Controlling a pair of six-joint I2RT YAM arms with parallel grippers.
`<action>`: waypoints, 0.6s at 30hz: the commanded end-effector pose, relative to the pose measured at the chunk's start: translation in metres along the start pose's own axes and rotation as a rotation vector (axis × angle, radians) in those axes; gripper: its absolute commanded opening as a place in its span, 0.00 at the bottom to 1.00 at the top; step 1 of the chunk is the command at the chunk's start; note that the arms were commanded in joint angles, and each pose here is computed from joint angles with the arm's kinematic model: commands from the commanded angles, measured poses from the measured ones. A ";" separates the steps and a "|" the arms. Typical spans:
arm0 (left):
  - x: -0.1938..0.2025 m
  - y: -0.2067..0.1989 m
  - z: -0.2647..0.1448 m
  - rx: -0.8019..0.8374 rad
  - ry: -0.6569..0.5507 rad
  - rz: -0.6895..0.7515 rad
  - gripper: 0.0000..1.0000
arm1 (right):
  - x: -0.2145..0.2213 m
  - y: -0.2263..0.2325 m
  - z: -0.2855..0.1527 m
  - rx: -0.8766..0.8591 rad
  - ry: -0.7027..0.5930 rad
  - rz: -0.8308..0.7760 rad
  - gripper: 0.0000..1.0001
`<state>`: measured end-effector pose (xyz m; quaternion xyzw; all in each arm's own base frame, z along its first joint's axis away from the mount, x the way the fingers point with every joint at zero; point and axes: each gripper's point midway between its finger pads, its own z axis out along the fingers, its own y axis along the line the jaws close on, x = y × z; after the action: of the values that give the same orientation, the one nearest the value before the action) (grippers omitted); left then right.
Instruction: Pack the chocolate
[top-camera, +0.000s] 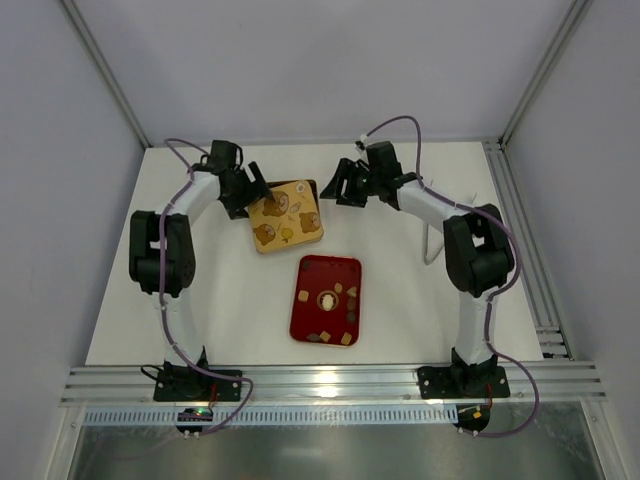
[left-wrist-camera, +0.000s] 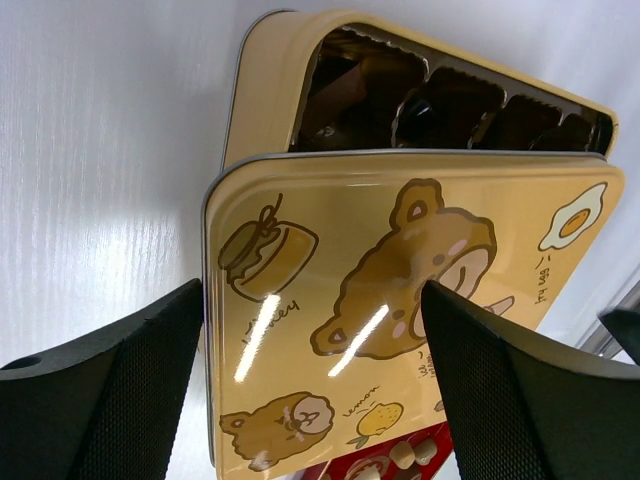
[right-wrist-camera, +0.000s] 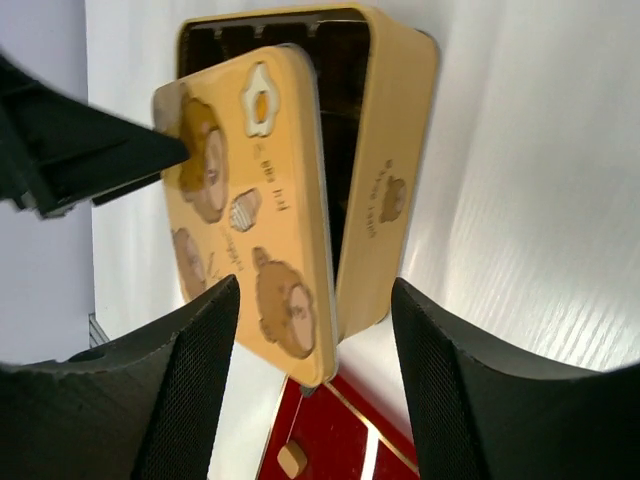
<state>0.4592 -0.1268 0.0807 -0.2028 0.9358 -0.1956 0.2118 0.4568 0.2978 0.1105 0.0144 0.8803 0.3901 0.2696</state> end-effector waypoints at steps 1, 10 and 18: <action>-0.012 -0.007 -0.002 0.003 -0.020 0.000 0.86 | -0.017 0.046 -0.043 0.003 -0.094 -0.203 0.64; -0.018 -0.013 0.000 0.008 -0.025 -0.005 0.86 | 0.069 0.088 -0.049 0.030 0.034 -0.357 0.55; -0.016 -0.013 0.001 0.004 -0.018 -0.002 0.86 | 0.139 0.098 -0.021 0.059 0.166 -0.415 0.48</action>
<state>0.4698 -0.1282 0.0788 -0.2054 0.9365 -0.1932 0.2083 0.3119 0.3817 0.1408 -0.1845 0.8871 0.3269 0.2687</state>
